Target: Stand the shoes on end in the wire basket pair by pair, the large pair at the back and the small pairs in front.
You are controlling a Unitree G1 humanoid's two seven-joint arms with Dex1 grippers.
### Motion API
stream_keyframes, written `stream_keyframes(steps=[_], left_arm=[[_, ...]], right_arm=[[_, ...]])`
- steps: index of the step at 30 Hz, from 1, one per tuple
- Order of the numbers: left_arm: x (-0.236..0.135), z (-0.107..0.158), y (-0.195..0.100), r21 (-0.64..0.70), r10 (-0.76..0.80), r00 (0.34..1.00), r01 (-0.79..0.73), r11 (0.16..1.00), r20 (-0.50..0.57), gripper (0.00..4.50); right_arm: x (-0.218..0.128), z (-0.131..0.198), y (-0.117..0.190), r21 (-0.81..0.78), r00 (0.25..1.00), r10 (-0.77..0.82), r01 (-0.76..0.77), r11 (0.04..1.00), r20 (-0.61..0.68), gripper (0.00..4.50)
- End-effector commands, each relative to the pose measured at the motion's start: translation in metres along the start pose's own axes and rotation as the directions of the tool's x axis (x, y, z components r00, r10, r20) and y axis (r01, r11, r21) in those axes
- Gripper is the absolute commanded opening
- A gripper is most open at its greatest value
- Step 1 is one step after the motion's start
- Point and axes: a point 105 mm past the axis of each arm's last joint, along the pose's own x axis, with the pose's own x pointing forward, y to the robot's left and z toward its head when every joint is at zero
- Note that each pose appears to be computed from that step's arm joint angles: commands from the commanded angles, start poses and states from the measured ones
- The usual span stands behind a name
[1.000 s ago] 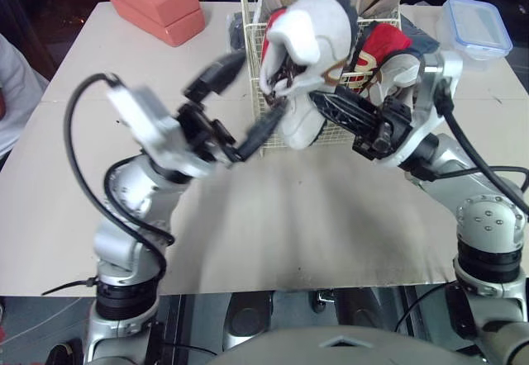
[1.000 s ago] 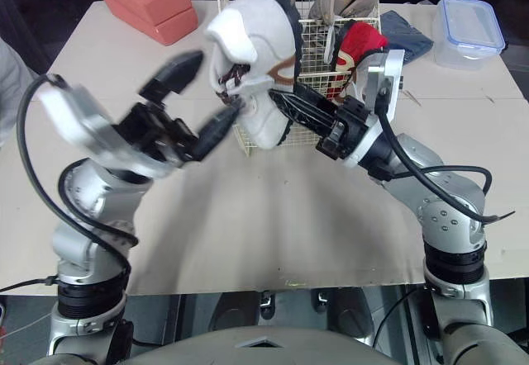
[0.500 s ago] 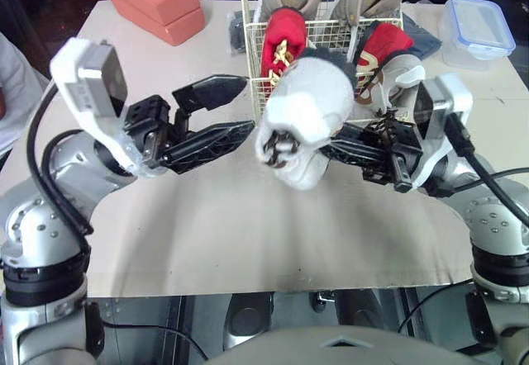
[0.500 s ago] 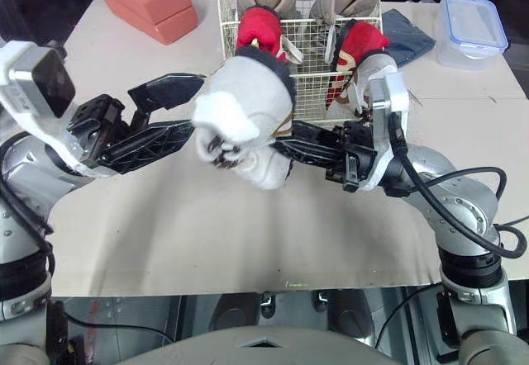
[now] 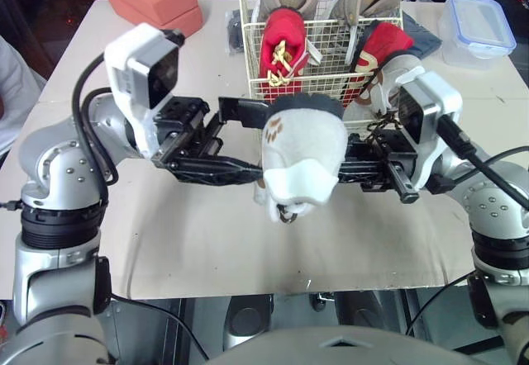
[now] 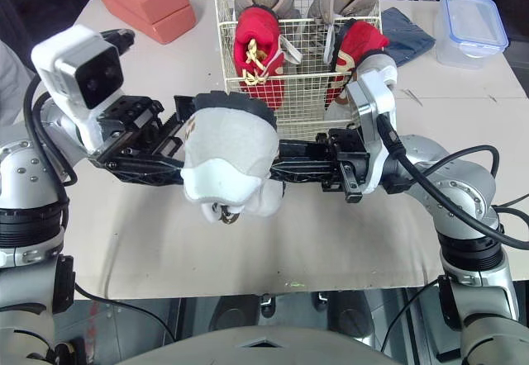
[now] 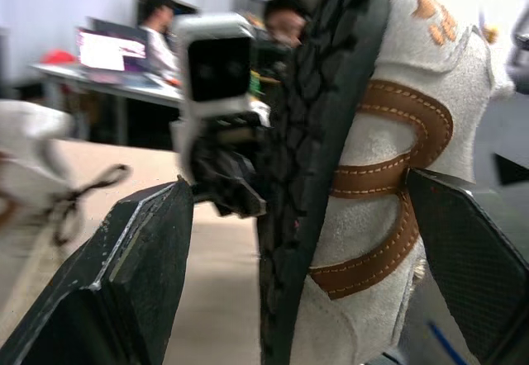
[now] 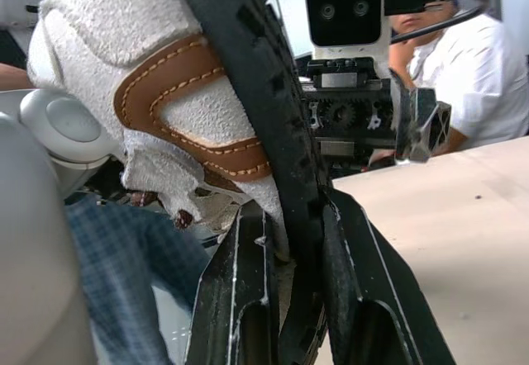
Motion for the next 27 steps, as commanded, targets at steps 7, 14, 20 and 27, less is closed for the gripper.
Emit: stream_keyframes(steps=[7, 14, 20, 27], left_arm=[[0.005, -0.007, 0.006, 0.038, -0.029, 0.998, 0.031, 0.999, -0.055, 4.41], [0.002, -0.011, 0.009, 0.051, 0.013, 0.999, -0.01, 0.999, -0.052, 4.41], [0.002, -0.012, 0.008, 0.031, 0.005, 0.999, -0.004, 1.0, -0.037, 2.68], [0.0, -0.01, 0.013, 0.054, 0.024, 0.999, -0.022, 0.998, -0.029, 0.51]], right_arm=[[0.002, 0.005, 0.008, -0.02, 1.0, 0.002, -0.002, 1.0, 0.007, 0.0], [-0.001, 0.003, 0.005, -0.021, 0.999, -0.032, 0.032, 0.999, 0.016, 0.0], [-0.001, 0.004, 0.004, -0.021, 0.999, -0.038, 0.039, 0.999, 0.021, 0.0], [-0.001, 0.003, 0.004, -0.019, 0.999, -0.044, 0.045, 0.999, 0.025, 0.0]])
